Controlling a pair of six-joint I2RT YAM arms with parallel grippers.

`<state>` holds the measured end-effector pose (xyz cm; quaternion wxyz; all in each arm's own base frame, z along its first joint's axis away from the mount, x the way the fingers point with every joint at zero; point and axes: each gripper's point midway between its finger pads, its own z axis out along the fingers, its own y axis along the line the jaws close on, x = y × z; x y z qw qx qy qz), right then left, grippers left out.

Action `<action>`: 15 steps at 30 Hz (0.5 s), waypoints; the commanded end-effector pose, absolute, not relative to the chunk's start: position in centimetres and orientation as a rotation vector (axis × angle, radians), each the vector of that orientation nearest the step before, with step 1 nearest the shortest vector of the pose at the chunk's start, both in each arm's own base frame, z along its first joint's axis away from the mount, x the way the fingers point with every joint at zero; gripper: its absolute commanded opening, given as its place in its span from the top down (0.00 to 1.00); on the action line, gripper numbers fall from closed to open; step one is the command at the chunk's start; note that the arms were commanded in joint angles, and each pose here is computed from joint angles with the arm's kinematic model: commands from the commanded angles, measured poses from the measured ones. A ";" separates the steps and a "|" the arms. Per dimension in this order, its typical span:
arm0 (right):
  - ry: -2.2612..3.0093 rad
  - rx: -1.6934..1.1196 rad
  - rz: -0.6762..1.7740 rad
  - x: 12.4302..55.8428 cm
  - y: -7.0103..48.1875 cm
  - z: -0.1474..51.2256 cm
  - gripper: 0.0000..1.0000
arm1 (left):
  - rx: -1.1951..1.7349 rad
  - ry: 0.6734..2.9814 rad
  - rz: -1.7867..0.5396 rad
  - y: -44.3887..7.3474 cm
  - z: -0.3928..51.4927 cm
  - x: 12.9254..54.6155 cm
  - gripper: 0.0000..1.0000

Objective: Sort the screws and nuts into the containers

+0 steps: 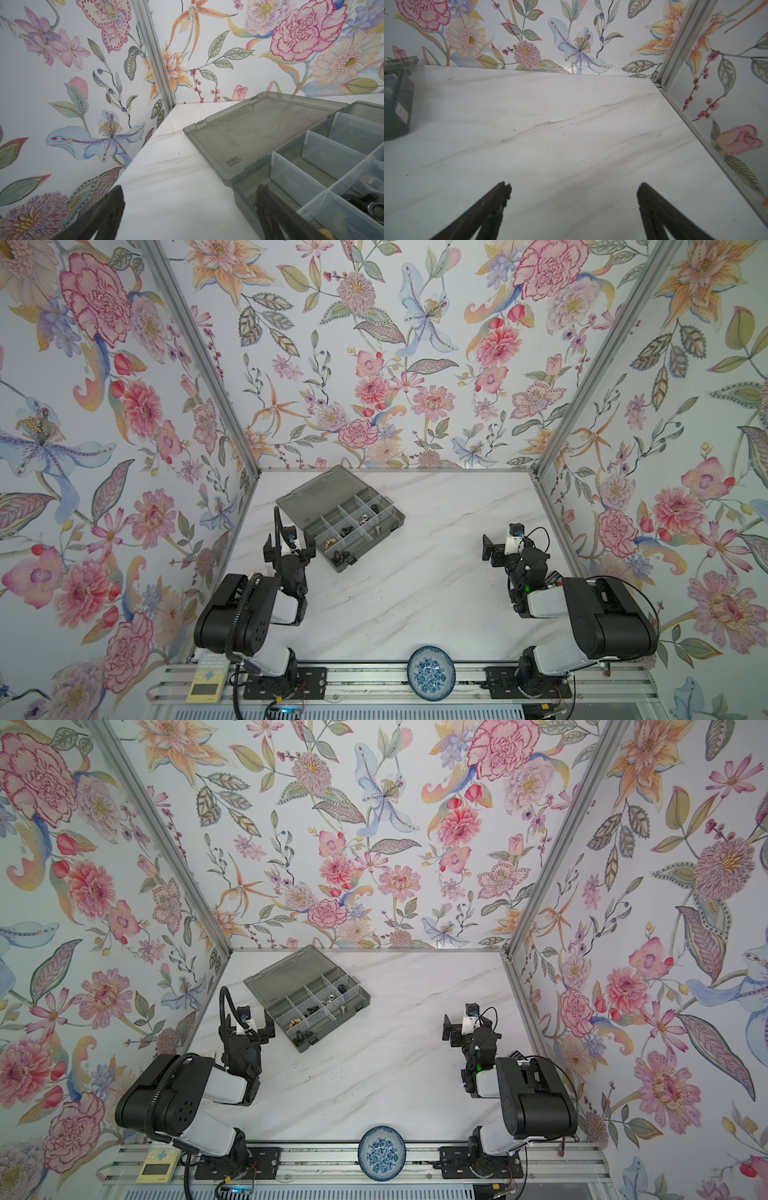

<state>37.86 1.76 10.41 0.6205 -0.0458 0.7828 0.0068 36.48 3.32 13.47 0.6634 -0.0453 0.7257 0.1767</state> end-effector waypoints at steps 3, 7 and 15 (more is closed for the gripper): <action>1.791 -0.101 -0.001 38.3 1.4 10.7 0.01 | -0.104 1.606 0.399 3.3 14.2 36.4 0.01; 1.789 -0.099 -0.002 38.4 1.4 10.8 0.01 | -0.103 1.607 0.398 3.3 14.2 36.4 0.01; 1.791 -0.100 -0.001 38.3 1.4 10.8 0.01 | -0.100 1.613 0.380 3.3 14.1 36.6 0.01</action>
